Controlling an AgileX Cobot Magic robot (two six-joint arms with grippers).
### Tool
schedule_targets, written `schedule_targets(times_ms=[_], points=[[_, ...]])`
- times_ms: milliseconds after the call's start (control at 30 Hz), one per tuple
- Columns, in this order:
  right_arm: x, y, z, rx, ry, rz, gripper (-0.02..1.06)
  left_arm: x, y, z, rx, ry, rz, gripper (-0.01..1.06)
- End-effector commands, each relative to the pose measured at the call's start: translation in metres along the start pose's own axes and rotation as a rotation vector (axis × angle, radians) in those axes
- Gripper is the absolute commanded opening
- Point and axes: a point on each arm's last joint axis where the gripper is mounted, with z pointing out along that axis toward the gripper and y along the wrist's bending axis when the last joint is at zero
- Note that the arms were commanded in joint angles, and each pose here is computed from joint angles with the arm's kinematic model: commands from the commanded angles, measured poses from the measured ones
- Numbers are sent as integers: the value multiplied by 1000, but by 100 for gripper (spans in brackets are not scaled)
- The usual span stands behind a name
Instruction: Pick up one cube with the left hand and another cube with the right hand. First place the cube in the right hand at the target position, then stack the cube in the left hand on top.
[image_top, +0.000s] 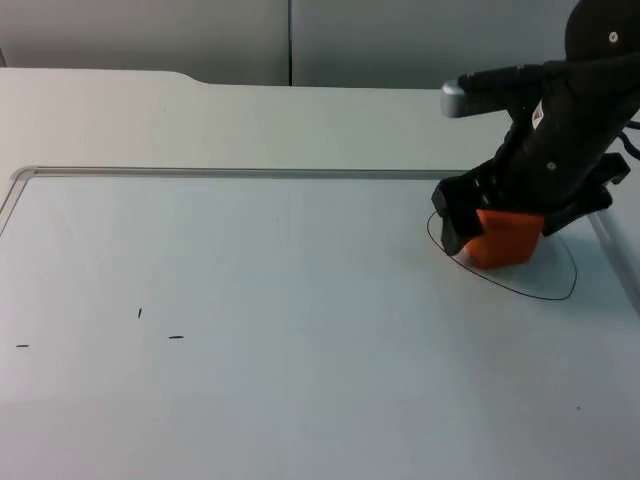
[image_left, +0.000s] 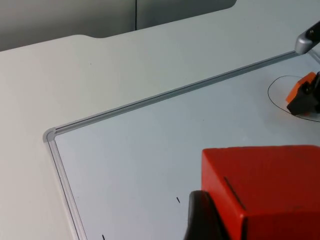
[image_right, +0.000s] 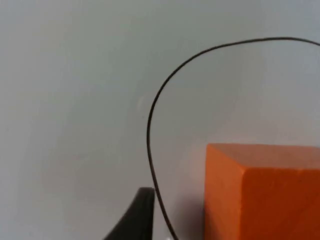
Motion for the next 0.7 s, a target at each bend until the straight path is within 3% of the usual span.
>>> schedule_targets(times_ms=[0, 267, 400, 433, 500, 567, 600, 667], points=[[-11, -1, -27, -7, -93, 10, 105, 0, -1, -1, 4, -7, -12, 0], [-23, -7, -117, -11, -303, 2, 105, -1, 0, -1, -4, -19, -10, 0], [-12, -12, -220, -26, -558, -43, 105, -5, 1, 10, 31, -9, -2, 0], [-12, -12, -220, -26, -558, -43, 105, -5, 1, 10, 31, -9, -2, 0], [4, -15, -272, -24, -691, -55, 105, -13, -1, 21, 111, -42, 37, 0], [36, -21, -335, -12, -847, -64, 105, -27, -6, 39, 254, -121, 45, 0], [36, -21, -335, -12, -847, -64, 105, -27, -6, 39, 254, -121, 45, 0], [65, -25, -370, 9, -948, -89, 105, -36, -5, 59, 347, -170, 90, 0]])
